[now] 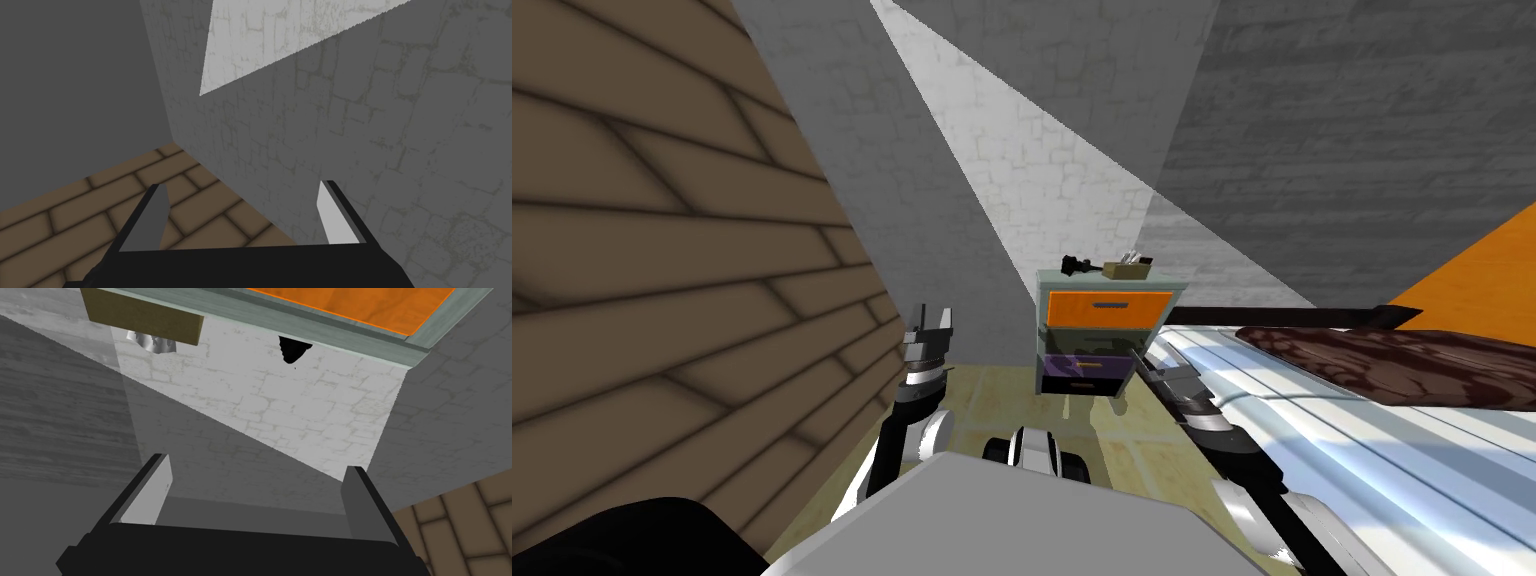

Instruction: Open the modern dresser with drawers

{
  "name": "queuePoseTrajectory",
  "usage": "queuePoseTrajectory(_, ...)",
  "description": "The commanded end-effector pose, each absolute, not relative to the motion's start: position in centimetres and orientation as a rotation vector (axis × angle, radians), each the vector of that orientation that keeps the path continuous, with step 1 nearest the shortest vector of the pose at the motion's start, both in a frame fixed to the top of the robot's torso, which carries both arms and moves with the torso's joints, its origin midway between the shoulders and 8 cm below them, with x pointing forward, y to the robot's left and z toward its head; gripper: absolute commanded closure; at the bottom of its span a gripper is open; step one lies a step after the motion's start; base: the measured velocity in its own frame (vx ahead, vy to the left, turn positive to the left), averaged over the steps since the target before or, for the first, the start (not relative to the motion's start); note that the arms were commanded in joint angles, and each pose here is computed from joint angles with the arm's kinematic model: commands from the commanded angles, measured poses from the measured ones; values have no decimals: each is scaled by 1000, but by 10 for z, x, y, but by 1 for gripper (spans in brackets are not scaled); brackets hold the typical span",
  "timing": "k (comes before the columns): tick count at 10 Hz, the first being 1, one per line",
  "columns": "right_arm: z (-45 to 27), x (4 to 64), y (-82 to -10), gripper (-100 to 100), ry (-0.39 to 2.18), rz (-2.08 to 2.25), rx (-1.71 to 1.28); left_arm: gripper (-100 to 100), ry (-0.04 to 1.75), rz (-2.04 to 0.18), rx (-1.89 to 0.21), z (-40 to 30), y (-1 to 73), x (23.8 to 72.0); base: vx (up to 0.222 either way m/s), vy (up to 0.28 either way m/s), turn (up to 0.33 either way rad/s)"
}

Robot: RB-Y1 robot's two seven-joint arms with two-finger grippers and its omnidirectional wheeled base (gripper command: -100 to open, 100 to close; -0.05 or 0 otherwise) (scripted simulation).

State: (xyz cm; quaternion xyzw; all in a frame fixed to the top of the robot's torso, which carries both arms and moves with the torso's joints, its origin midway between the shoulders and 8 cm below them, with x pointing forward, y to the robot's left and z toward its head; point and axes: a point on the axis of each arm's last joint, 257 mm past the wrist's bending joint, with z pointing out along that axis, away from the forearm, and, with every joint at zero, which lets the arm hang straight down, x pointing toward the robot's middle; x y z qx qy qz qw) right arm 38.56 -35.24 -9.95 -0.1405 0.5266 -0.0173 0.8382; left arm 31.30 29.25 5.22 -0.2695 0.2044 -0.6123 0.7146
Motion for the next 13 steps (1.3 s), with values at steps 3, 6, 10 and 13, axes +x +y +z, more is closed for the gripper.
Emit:
queuePoseTrajectory(3,-115,393,-379,-100,1142,-224,-424,0,453,-1356,-597,52,292,313,72,90,10)
queuePoseTrajectory(6,-120,396,-391,-100,1147,-319,-491,0,453,-1356,-597,52,292,313,66,72,6)
queuePoseTrajectory(10,-130,401,-419,-100,1160,-470,-598,0,453,-1356,-597,52,292,313,74,81,8)
queuePoseTrajectory(13,-137,404,-447,-100,1174,-598,-691,0,453,-1356,-597,52,292,313,65,86,7)
